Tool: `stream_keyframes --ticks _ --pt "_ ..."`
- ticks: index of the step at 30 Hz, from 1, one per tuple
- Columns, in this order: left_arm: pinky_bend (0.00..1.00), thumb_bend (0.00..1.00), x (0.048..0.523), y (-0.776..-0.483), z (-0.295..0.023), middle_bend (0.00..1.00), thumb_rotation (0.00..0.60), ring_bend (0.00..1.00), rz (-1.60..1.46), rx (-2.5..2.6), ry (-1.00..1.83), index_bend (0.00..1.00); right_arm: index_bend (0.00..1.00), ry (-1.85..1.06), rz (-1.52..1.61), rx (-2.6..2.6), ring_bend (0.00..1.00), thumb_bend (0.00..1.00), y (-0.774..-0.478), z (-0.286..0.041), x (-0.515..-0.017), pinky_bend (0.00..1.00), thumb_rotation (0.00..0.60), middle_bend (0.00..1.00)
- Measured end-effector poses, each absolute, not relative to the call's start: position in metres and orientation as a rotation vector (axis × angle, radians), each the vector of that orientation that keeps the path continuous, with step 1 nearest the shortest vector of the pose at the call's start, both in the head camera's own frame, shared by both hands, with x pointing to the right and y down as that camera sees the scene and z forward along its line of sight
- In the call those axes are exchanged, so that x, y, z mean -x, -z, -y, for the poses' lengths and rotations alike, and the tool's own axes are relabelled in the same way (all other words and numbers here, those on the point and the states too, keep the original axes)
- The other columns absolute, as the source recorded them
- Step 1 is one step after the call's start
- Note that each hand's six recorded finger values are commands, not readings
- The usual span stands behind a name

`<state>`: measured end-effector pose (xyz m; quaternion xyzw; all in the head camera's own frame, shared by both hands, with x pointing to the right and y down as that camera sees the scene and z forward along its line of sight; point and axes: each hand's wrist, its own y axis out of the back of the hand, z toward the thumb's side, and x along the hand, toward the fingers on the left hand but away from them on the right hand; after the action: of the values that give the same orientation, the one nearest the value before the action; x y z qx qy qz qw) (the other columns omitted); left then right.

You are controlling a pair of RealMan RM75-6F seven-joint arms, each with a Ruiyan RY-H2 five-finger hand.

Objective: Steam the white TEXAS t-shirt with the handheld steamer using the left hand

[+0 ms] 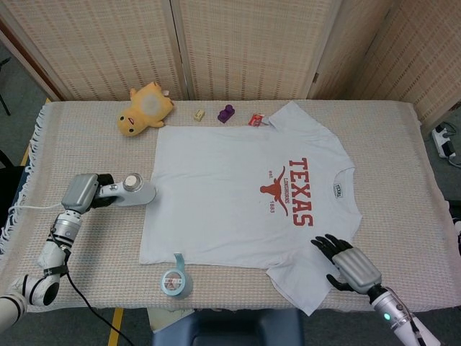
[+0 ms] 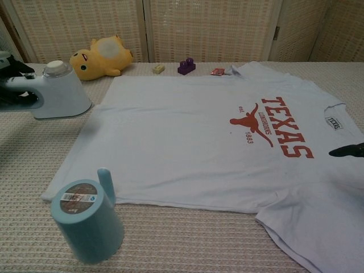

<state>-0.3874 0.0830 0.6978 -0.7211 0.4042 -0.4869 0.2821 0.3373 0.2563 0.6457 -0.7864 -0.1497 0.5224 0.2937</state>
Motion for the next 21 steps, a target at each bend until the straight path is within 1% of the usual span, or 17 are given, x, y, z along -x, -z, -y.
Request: stream_keyframes --ticks 2,3,5,9,14,21 --pt "0.73 0.43 0.369 -0.696 -0.084 1.0 0.6 0.86 -1.057 1.974 1.257 1.0 0.0 -1.386 0.357 2.131 0.0 0.84 -0.652 -0.259 -0.331 0.09 0.486 0.06" --pt "0.73 0.43 0.362 -0.695 -0.083 1.0 0.6 0.86 -1.041 1.985 1.239 1.0 0.0 -1.383 0.331 2.154 0.0 0.88 -0.657 -0.26 -0.327 0.08 0.466 0.06" --pt "0.73 0.43 0.346 -0.696 -0.082 1.0 0.6 0.86 -1.006 1.997 1.213 1.0 0.0 -1.38 0.295 2.18 0.0 0.94 -0.663 -0.262 -0.323 0.08 0.448 0.06" --pt "0.73 0.43 0.313 -0.704 -0.081 1.0 0.6 0.86 -0.953 2.019 1.173 1.0 0.0 -1.387 0.245 2.205 0.0 0.95 -0.673 -0.266 -0.322 0.07 0.442 0.06" --pt "0.73 0.43 0.274 -0.721 -0.08 1.0 0.6 0.86 -0.896 2.026 1.156 1.0 0.0 -1.398 0.229 2.21 0.0 0.95 -0.68 -0.27 -0.324 0.07 0.442 0.06" --pt "0.73 0.43 0.251 -0.747 -0.075 1.0 0.6 0.86 -0.83 1.976 1.204 1.0 0.0 -1.403 0.248 2.212 0.0 0.95 -0.682 -0.272 -0.327 0.07 0.44 0.06"
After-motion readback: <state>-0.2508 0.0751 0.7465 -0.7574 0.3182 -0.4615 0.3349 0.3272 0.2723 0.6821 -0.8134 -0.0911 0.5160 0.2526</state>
